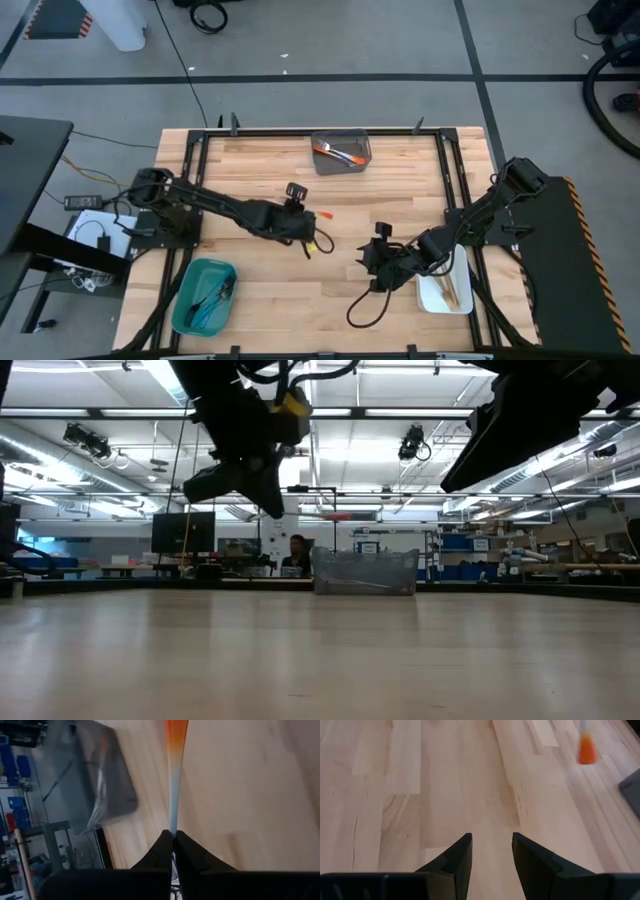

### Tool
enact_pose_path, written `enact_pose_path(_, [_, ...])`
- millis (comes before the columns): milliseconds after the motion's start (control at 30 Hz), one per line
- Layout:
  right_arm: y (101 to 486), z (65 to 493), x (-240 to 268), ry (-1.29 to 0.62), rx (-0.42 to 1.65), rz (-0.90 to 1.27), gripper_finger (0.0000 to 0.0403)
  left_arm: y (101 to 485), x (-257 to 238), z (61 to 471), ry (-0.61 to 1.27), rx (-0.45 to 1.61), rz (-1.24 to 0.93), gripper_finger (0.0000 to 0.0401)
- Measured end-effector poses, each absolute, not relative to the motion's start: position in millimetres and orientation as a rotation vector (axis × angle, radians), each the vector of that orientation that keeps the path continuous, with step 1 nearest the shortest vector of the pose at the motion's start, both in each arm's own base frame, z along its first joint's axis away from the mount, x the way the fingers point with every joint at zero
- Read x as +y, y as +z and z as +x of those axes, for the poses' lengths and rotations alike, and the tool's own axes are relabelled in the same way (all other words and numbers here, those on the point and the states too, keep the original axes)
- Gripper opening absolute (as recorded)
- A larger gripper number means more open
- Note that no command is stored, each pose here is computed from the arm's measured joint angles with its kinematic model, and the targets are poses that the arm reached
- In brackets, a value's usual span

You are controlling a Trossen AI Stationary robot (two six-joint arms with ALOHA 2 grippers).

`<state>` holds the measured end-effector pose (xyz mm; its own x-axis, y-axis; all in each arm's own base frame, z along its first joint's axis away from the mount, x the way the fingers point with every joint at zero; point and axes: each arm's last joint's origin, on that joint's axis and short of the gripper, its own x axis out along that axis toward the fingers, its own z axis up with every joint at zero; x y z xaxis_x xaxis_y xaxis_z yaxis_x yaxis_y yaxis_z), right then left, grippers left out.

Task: Sort silverware by color (type)
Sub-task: Put the orange fork into the black bin

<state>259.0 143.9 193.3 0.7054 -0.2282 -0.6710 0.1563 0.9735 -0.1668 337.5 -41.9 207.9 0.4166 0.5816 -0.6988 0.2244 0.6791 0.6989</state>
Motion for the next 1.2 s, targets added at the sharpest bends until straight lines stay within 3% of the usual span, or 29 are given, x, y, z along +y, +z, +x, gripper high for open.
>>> enact_pose_path(367, [195.3, 257.8, 143.8, -0.311, 0.694, -0.156, 0.0146, 211.7, 4.4, 353.4, 0.277, 1.088, 0.831, 0.0015])
enact_pose_path(733, [195.3, 257.5, 144.2, -0.328, 0.685, -0.112, 0.0146, 224.0, 62.6, 367.0, 0.288, 0.889, 0.681, 0.0016])
enact_pose_path(1200, [197.0, 259.3, 145.2, -0.355, 0.645, -0.019, 0.0146, 239.7, 125.9, 366.5, 0.193, 0.636, 0.674, 0.0018])
